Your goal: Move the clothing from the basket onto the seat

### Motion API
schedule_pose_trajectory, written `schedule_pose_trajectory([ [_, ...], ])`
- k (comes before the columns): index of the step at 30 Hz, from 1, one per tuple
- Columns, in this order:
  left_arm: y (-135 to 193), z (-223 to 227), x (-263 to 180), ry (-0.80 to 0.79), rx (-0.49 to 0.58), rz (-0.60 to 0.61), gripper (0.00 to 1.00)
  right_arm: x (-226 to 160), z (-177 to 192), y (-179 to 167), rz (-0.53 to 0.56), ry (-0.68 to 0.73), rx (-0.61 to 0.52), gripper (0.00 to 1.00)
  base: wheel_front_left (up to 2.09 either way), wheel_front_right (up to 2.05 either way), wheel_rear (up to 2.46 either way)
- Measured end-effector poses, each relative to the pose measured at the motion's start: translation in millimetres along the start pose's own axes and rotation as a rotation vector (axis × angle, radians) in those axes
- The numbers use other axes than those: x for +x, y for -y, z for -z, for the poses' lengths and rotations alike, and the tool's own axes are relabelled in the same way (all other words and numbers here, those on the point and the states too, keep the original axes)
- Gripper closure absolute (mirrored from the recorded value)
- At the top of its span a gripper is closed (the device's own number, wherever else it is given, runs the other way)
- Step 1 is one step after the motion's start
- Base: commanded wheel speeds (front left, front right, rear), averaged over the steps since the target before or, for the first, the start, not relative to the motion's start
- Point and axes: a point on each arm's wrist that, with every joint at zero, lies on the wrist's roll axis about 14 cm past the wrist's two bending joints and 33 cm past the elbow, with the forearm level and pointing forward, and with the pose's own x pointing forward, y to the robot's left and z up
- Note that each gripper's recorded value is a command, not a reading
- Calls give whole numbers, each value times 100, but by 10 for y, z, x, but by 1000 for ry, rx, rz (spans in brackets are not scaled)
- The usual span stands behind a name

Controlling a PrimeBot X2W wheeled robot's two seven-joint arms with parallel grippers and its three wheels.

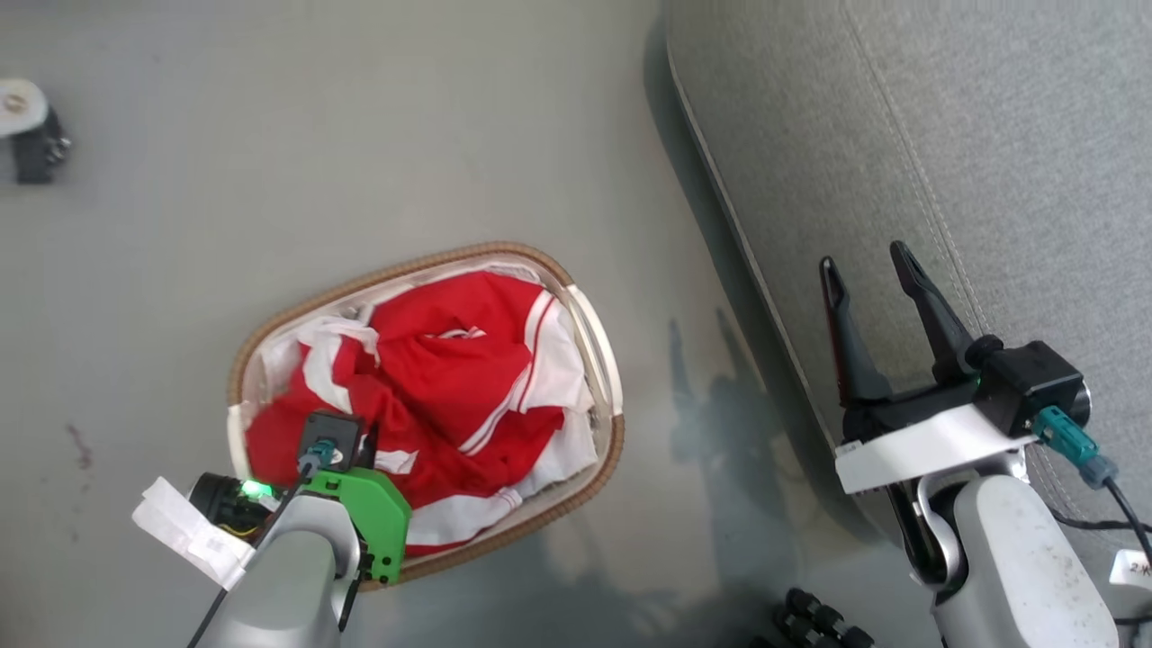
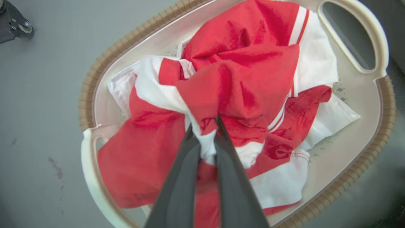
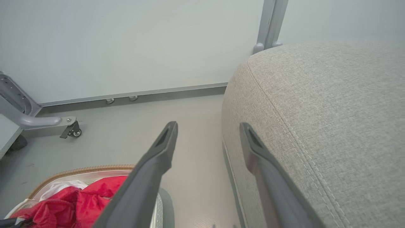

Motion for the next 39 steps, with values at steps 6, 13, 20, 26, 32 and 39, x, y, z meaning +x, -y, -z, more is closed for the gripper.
schedule_pose_trajectory([
  [6, 46, -506, -282, 158, 65, -2, 100, -172, -142, -98, -28, 29, -33, 0, 0, 0, 0],
  [13, 129, -1107, -722, 344, 186, -12, 100, -386, -357, -257, -73, 85, -49, 0, 0, 0, 0],
  [20, 313, -1812, -1259, 538, 400, -14, 100, -625, -558, -419, -120, 147, -52, 0, 0, 0, 0],
  [26, 496, -2364, -1810, 671, 567, -17, 100, -758, -815, -574, -167, 230, -59, 0, 0, 0, 0],
  [32, 610, -2853, -2365, 790, 701, -41, 100, -819, -1018, -769, -225, 296, -69, 0, 0, 0, 0],
  [39, 795, -3231, -2804, 904, 802, -46, 100, -857, -1143, -1020, -300, 336, -82, 0, 0, 0, 0],
])
